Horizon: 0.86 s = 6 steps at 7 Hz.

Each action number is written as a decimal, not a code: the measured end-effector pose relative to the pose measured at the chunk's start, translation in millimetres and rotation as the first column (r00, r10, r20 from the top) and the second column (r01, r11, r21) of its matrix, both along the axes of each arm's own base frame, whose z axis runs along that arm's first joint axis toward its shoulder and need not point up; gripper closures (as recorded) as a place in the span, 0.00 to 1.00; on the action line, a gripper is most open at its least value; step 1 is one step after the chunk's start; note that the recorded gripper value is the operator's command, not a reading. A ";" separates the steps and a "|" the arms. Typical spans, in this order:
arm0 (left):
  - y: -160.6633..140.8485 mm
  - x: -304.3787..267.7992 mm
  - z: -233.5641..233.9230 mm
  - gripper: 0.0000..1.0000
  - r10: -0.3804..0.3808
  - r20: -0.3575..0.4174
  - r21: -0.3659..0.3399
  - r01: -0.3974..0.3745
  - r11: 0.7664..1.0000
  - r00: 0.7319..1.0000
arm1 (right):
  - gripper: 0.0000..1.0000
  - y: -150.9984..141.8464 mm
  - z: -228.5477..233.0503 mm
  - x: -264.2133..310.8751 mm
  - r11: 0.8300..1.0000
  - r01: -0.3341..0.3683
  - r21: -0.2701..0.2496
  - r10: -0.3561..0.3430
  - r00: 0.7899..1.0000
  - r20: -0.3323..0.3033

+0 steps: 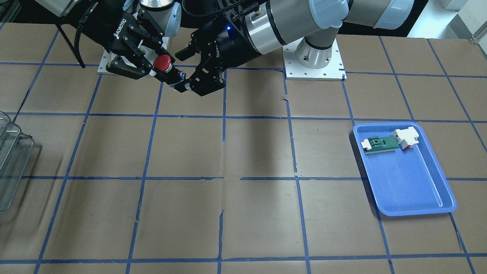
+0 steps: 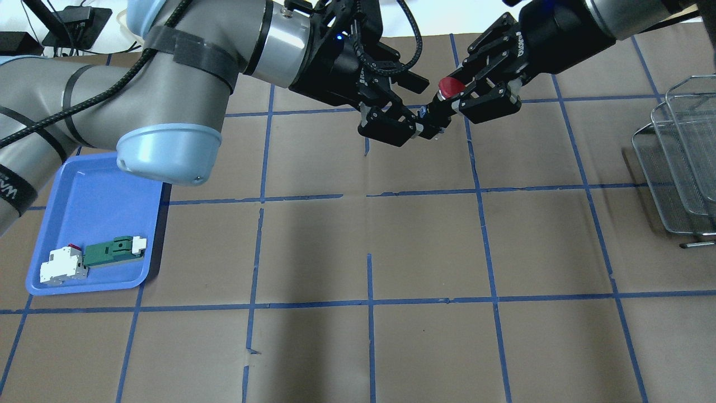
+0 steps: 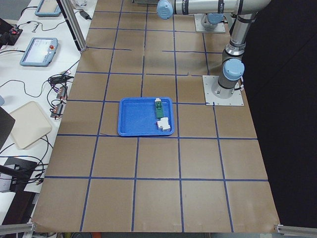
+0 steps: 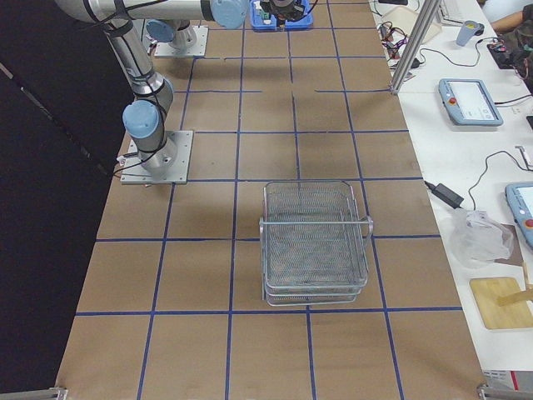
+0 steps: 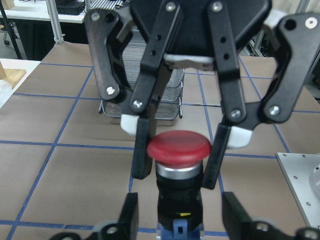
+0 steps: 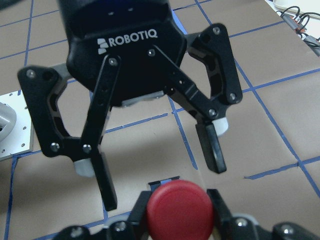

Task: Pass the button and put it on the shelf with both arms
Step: 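Close the right gripper on the red cap while the left gripper holds, then open and withdraw the left gripper while the right carries the button toward the rack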

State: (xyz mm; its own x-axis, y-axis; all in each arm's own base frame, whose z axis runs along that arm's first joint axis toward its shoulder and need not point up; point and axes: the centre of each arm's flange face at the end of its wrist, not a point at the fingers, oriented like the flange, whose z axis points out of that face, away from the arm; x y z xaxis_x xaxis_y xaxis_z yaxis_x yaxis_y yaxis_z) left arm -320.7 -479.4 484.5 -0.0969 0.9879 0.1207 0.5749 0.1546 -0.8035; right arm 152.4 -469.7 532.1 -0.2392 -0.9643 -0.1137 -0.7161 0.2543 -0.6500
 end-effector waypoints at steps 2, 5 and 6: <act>4.8 14.1 9.2 0.00 0.102 0.115 0.006 -0.103 0.995 0.988 | 1.00 -2.0 -4.3 -4.6 1.000 0.011 0.014 -0.010 1.000 -0.012; 19.1 51.0 4.1 0.00 0.217 0.402 -0.041 -0.220 0.975 0.889 | 1.00 -28.6 -45.7 -91.2 0.989 0.116 0.087 -0.088 0.957 -0.278; 15.4 73.9 5.1 0.00 0.275 0.476 -0.065 -0.278 0.958 0.836 | 1.00 -48.0 -72.0 -159.0 0.976 0.178 0.129 -0.121 0.925 -0.359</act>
